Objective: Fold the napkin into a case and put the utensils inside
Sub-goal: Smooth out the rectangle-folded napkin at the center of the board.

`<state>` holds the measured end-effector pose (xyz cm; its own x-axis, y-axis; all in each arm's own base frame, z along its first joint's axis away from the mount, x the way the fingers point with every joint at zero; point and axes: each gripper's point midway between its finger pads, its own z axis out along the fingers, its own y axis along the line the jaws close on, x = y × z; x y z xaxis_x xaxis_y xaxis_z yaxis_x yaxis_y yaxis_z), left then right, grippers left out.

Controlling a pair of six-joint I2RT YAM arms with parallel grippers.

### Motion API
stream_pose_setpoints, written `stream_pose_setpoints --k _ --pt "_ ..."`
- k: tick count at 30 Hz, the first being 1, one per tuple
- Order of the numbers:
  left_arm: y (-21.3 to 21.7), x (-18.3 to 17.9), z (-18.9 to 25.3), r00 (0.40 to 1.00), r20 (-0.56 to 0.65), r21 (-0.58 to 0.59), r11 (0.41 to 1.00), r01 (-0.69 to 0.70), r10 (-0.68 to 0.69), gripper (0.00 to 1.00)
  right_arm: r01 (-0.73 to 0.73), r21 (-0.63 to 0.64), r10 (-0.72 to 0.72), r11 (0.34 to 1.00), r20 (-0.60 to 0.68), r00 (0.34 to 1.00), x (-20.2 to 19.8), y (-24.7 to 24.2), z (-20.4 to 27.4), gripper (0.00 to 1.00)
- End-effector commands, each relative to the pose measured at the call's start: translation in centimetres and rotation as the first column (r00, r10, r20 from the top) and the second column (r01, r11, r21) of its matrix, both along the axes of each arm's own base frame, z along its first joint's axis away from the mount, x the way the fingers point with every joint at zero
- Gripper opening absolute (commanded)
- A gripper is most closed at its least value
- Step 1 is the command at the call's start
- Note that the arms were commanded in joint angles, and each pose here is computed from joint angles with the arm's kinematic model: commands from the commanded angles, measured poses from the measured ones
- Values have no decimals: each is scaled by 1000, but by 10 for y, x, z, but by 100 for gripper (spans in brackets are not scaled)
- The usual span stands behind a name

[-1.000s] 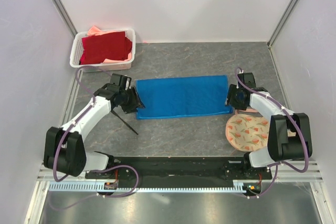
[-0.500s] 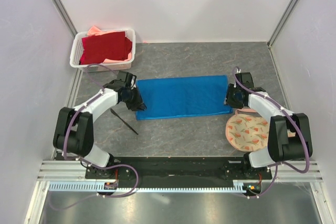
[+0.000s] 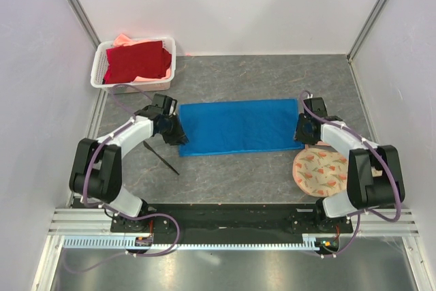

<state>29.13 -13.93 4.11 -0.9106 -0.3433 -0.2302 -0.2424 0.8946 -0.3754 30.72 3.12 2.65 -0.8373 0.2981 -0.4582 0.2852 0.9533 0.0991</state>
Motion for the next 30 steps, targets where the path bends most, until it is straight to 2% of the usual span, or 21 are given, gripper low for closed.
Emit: stream_pose_setpoints --k 1,4,11,14,17,20,22,23,24,27,30 --pt "-12 10 25 996 87 -64 997 36 -30 27 -22 15 21 1000 98 995 14 10 35 42" --pt "-14 8 7 999 24 -68 997 23 -21 24 -35 55 30 998 103 994 17 19 27 45" --pt "-3 5 -25 999 -35 -14 1000 -25 25 26 -12 13 11 1000 60 998 24 12 -7 41" --pt "-3 4 -10 1000 9 -22 1000 -15 15 26 15 -98 -9 995 64 998 24 -9 3 42" --pt "-9 12 19 996 86 -67 998 -5 11 29 7 -80 5 997 142 990 36 -5 30 45" --pt "-16 35 37 992 128 -96 995 -8 20 29 -6 -45 15 999 218 976 63 4 50 57" --pt "-18 59 48 986 160 -106 994 -22 39 27 -5 -42 13 999 204 979 79 6 43 60" --pt "-18 68 49 985 164 -110 993 -37 55 26 -6 -34 14 999 237 971 97 10 56 62" --pt "-19 84 47 984 164 -113 992 -51 70 22 -7 -29 13 1000 218 976 105 12 48 62" --pt "-17 117 52 974 196 -111 989 -97 117 17 -4 -2 5 1000 266 964 138 19 58 59" --pt "-12 141 43 969 186 -108 983 -145 164 13 -9 2 8 1000 279 960 162 23 60 50"
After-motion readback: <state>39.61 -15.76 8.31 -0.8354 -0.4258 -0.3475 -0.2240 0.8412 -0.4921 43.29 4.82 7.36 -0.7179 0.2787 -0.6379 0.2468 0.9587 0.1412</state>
